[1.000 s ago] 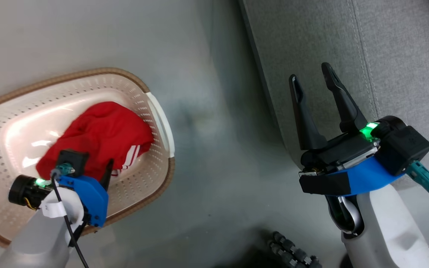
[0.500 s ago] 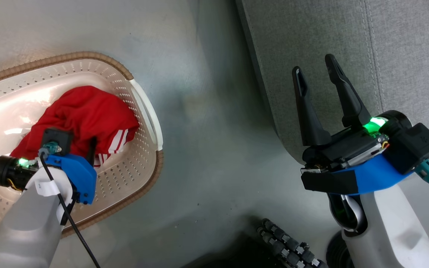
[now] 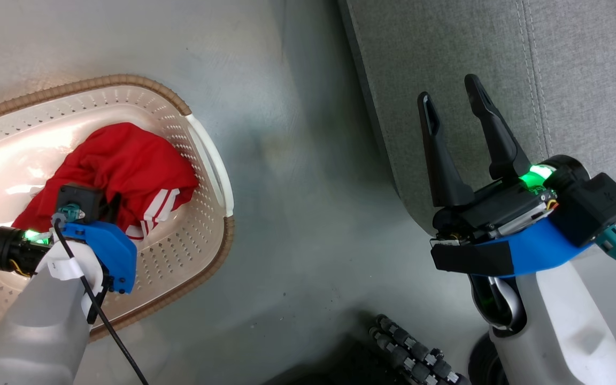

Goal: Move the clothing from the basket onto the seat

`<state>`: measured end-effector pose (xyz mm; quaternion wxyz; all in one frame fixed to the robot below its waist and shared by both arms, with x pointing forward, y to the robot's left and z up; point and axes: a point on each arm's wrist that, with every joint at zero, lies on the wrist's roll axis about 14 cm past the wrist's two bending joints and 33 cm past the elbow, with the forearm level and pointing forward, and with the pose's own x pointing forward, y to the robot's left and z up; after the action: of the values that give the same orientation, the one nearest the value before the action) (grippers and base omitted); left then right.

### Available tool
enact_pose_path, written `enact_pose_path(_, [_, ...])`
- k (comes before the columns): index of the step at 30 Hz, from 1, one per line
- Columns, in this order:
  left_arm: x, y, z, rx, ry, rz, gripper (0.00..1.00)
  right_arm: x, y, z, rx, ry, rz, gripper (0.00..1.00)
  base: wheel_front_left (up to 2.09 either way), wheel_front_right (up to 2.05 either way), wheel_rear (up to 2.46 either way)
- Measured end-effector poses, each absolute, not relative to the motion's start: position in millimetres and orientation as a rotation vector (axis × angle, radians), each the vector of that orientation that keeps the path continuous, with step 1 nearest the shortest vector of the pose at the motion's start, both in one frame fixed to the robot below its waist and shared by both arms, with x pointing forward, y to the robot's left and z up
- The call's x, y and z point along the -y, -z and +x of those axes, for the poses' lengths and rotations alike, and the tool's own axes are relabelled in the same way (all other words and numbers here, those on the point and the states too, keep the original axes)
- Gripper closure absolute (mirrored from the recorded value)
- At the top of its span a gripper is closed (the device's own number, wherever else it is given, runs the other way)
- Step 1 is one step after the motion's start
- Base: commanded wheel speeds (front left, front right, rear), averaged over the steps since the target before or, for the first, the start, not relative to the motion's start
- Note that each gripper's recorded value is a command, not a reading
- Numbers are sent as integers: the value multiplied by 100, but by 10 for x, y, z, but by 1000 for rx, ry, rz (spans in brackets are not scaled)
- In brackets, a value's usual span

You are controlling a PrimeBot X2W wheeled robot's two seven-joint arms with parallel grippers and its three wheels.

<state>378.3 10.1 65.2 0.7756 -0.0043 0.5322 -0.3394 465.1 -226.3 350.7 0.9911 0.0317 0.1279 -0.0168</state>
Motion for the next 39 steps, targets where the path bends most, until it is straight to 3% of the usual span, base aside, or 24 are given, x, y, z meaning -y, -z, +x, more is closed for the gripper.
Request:
enact_pose_path(9, [-69, -970, 3884, -1090, 731, -18, 100, 2186, -3713, 4691, -208, 12, 76, 0, 0, 0, 0])
enact_pose_path(19, [-26, -1853, 3878, -947, 696, -60, 100, 2008, -4161, 4565, -132, -43, 23, 0, 0, 0, 0])
enact_pose_path(39, [9, -4114, 4087, -381, 664, -126, 100, 1290, -5123, 4093, 57, -243, 60, 0, 0, 0, 0])
